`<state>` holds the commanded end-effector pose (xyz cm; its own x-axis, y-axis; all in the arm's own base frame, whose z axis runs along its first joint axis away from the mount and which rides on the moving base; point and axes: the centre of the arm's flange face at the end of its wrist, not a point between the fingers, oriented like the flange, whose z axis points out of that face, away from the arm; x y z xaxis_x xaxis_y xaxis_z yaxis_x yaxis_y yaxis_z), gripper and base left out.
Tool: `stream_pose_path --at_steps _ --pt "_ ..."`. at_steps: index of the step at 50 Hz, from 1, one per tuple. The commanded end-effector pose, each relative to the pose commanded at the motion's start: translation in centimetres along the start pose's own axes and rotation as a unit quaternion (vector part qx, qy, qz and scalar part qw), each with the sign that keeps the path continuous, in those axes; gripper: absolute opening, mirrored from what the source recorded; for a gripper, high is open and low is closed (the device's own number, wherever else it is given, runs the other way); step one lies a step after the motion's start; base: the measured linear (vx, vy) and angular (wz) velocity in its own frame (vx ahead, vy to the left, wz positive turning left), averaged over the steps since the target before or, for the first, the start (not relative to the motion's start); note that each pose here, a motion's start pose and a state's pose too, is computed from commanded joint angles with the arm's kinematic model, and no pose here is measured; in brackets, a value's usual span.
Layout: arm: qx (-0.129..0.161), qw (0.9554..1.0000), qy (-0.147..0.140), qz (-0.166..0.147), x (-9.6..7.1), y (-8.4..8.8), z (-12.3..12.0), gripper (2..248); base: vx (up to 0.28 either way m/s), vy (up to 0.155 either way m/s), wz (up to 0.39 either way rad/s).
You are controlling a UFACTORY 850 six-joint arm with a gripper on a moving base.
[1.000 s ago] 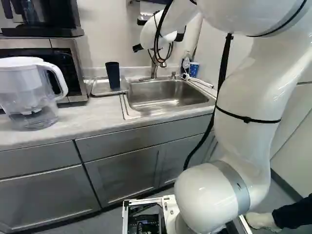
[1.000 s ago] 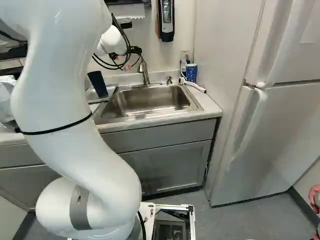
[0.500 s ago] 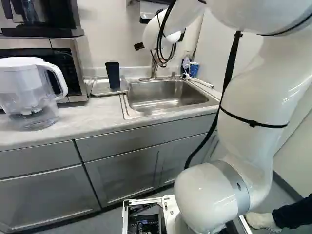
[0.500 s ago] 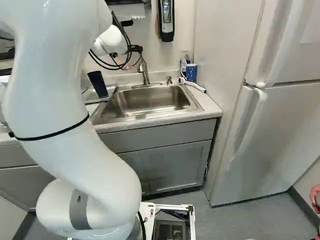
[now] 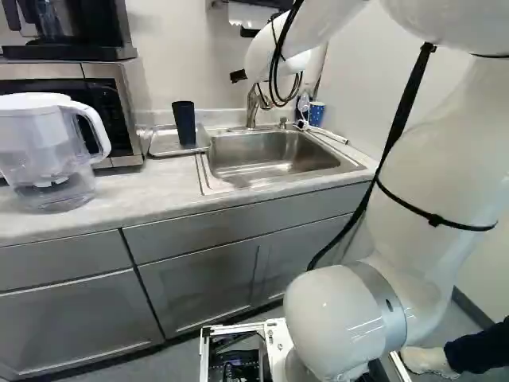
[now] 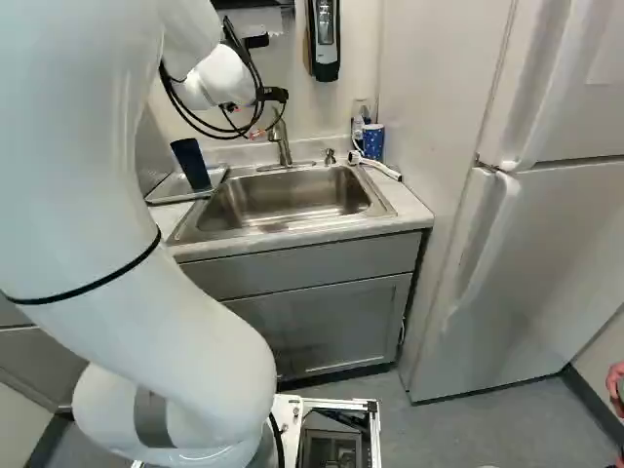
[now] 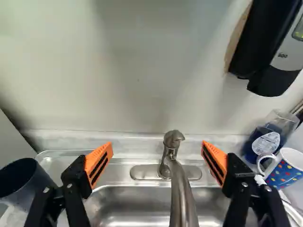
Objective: Rinse the cup and place it in the tray
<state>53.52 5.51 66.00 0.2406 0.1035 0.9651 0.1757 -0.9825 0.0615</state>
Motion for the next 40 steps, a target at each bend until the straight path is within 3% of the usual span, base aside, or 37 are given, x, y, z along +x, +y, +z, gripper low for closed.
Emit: stream_pose_path --at_steps 23,40 --pt "-0.026 0.9996 -0.011 0.006 -1.5 2.1 -4.1 247 0.0 0.0 0.0" --pt "-0.04 0.9976 -0.056 0.009 -2.9 2.5 -6.3 247 0.0 0.0 0.0"
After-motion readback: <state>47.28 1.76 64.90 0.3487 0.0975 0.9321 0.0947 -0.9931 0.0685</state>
